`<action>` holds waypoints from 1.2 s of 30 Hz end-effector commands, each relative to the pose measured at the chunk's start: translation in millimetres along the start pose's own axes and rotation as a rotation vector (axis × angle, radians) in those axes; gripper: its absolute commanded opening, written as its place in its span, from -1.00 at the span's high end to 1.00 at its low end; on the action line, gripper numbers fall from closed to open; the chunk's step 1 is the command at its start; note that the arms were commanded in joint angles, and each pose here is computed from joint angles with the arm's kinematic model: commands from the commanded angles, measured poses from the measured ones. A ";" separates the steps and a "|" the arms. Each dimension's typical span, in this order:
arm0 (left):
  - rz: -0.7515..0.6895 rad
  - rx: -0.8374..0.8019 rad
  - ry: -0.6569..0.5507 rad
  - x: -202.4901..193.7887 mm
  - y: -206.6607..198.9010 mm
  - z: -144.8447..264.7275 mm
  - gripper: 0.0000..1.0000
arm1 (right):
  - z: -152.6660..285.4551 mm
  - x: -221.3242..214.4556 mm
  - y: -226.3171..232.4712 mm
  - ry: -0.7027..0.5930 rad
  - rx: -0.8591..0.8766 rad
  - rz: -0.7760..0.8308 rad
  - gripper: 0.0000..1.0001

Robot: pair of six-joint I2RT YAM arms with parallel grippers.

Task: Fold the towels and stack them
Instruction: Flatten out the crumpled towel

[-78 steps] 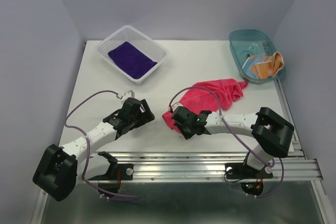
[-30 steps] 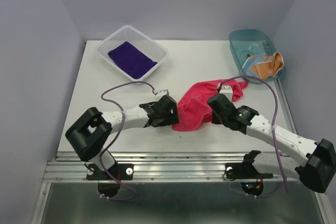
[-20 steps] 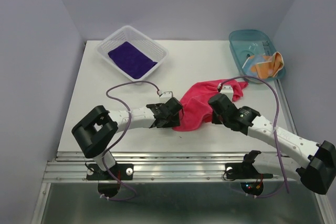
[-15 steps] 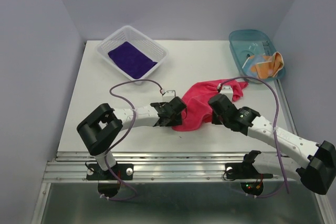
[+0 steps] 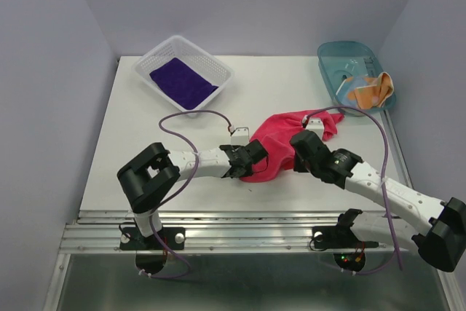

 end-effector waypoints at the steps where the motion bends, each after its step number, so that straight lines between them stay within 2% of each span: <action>1: -0.084 0.187 0.200 -48.2 29.2 -19.5 0.31 | 1.1 4.3 0.0 -0.043 0.017 -0.017 0.96; 3: -0.084 0.197 0.205 -49.6 30.0 -21.1 0.51 | 1.3 4.9 0.1 -0.044 0.017 -0.017 0.96; 5: -0.085 0.201 0.209 -50.4 30.5 -21.5 0.90 | 2.2 4.8 -0.3 -0.045 0.019 -0.018 0.96; 6: -0.083 0.198 0.202 -48.8 29.6 -20.5 1.00 | 2.5 5.0 -0.5 -0.046 0.020 -0.017 0.97; 8: -0.085 0.190 0.193 -46.4 28.3 -18.6 1.00 | 3.8 5.9 -0.9 -0.054 0.023 -0.017 0.96; 11: -0.068 0.140 0.093 -26.6 20.5 -4.3 1.00 | 7.3 10.5 -1.1 -0.076 0.033 -0.006 0.97; 13: -0.019 0.056 -0.009 -1.1 9.4 20.1 1.00 | 14.0 20.2 0.5 -0.111 0.043 -0.018 0.98; 14: 0.013 0.000 -0.097 18.9 4.8 40.4 1.00 | 21.4 29.5 1.6 -0.143 0.059 -0.031 0.99; 16: 0.064 -0.059 -0.199 41.4 1.4 63.6 1.00 | 31.8 41.5 3.1 -0.185 0.085 -0.044 0.99; 17: 0.120 -0.105 -0.297 63.3 1.7 88.1 1.00 | 39.8 47.2 2.1 -0.214 0.105 -0.041 0.99; 19: 0.160 -0.167 -0.404 87.9 0.8 116.4 1.00 | 57.6 67.0 4.4 -0.288 0.152 -0.054 0.99; 20: 0.212 -0.220 -0.495 109.2 2.1 146.4 1.00 | 65.0 74.4 3.3 -0.314 0.160 -0.042 0.99; 23: 0.260 -0.332 -0.676 146.2 6.8 202.0 1.00 | 99.8 108.4 2.2 -0.426 0.191 -0.065 0.99; 26: 0.294 -0.388 -0.809 178.1 14.7 252.8 1.00 | 132.4 138.4 0.6 -0.529 0.226 -0.083 0.99; 31: 0.315 -0.389 -0.964 211.5 32.8 314.3 1.00 | 182.9 188.5 -1.3 -0.700 0.261 -0.082 0.99; 36: 0.343 -0.468 -1.073 235.7 45.2 370.5 1.00 | 207.0 226.2 8.1 -0.782 0.278 -0.009 0.99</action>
Point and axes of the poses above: each gripper's point midway between its finger pads, its own z axis back along the fingers, its own y axis along the line the jaws close on, x = y × z, the point moved 10 cm from there along z, back along the fingers, and after that the axes turned 2 degrees about z, right-handed, at the moved point
